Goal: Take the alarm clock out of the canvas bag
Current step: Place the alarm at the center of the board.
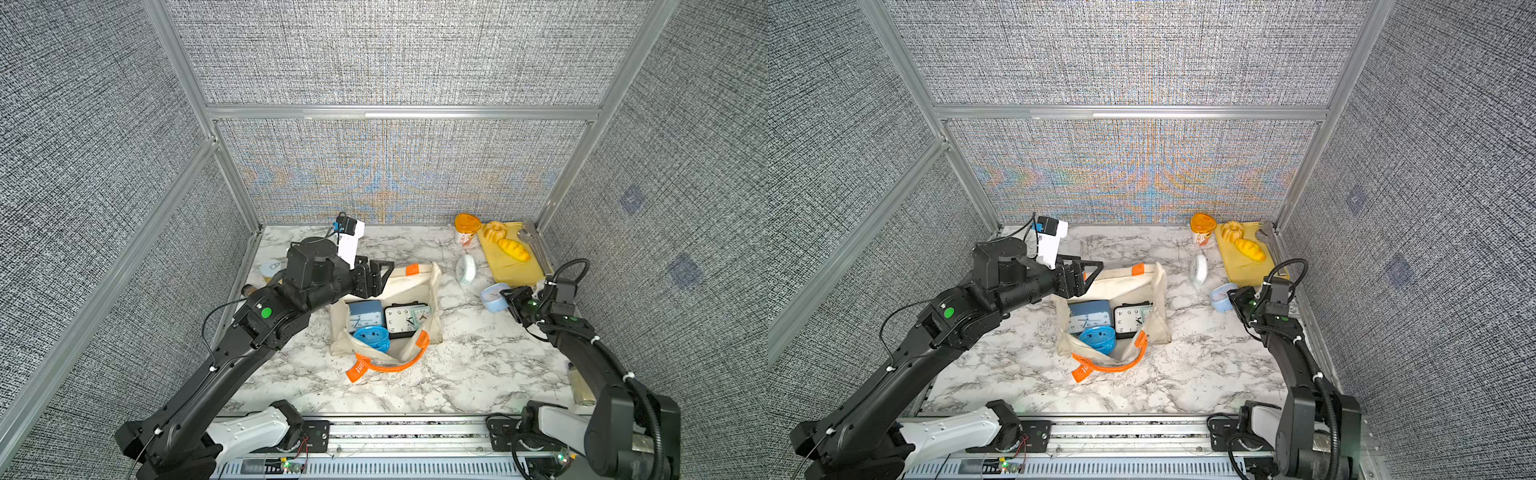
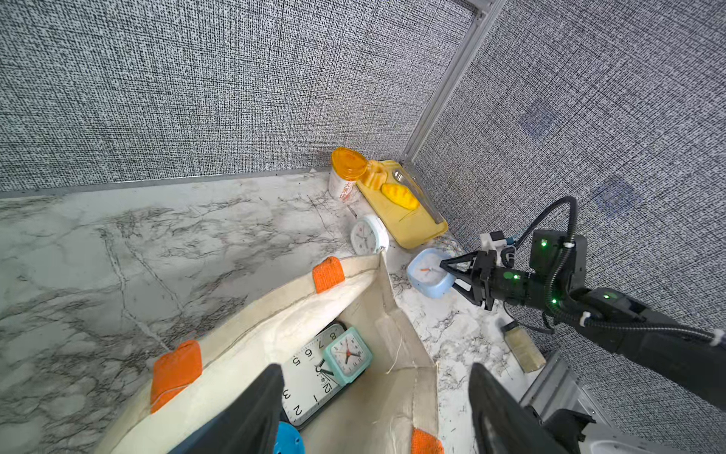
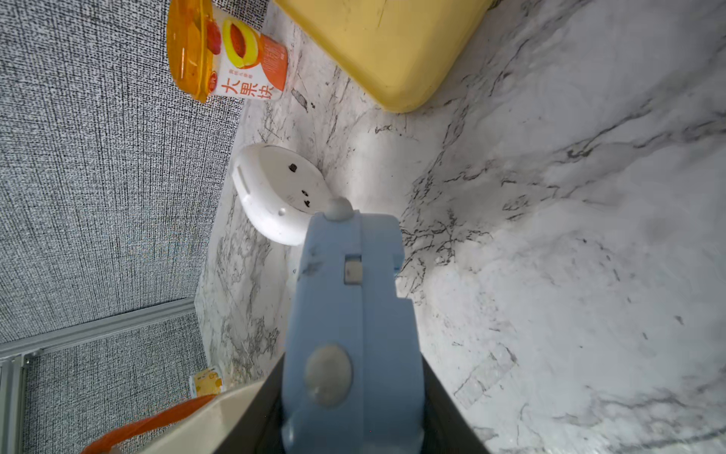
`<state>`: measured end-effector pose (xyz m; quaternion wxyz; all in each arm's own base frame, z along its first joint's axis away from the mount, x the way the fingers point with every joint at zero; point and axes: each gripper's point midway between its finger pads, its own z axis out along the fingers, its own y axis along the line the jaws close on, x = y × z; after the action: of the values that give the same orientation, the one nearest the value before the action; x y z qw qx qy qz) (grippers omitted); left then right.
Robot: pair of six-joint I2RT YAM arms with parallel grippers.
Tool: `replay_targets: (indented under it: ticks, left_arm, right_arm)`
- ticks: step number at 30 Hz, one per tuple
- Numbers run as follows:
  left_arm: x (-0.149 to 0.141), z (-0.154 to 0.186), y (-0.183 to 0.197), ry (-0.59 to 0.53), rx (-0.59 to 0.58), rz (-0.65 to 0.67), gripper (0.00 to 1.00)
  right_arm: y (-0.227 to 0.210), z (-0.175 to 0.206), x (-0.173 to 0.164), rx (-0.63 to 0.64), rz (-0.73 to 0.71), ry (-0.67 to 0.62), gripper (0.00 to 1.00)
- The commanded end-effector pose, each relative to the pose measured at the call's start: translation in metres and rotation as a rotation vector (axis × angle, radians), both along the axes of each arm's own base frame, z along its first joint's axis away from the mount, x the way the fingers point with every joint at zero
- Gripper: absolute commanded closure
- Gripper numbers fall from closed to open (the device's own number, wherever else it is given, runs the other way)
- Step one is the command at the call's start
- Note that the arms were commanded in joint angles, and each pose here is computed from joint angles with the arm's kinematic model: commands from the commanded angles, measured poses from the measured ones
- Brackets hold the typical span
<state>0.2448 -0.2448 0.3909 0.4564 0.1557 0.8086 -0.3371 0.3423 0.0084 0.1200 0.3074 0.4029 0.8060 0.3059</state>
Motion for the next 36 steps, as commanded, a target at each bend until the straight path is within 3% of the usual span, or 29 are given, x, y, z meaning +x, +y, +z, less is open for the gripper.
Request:
replay_targets:
  ticks: [1, 11, 24, 36]
  left_arm:
    - [0.001, 0.004, -0.002, -0.010, -0.027, -0.002, 0.25]
    - [0.004, -0.006, -0.007, 0.008, -0.019, -0.008, 0.25]
    - [0.005, -0.009, -0.009, 0.021, -0.020, -0.013, 0.26]
    - [0.004, -0.011, -0.008, 0.029, -0.021, -0.008, 0.26]
  right_arm:
    - [-0.007, 0.006, 0.017, 0.011, -0.041, -0.076, 0.58]
    - [-0.005, -0.020, 0.027, 0.027, -0.019, -0.047, 0.56]
    - [-0.001, -0.046, 0.021, 0.028, 0.014, 0.011, 0.41]
    - [0.002, -0.067, 0.008, 0.017, 0.045, 0.088, 0.40]
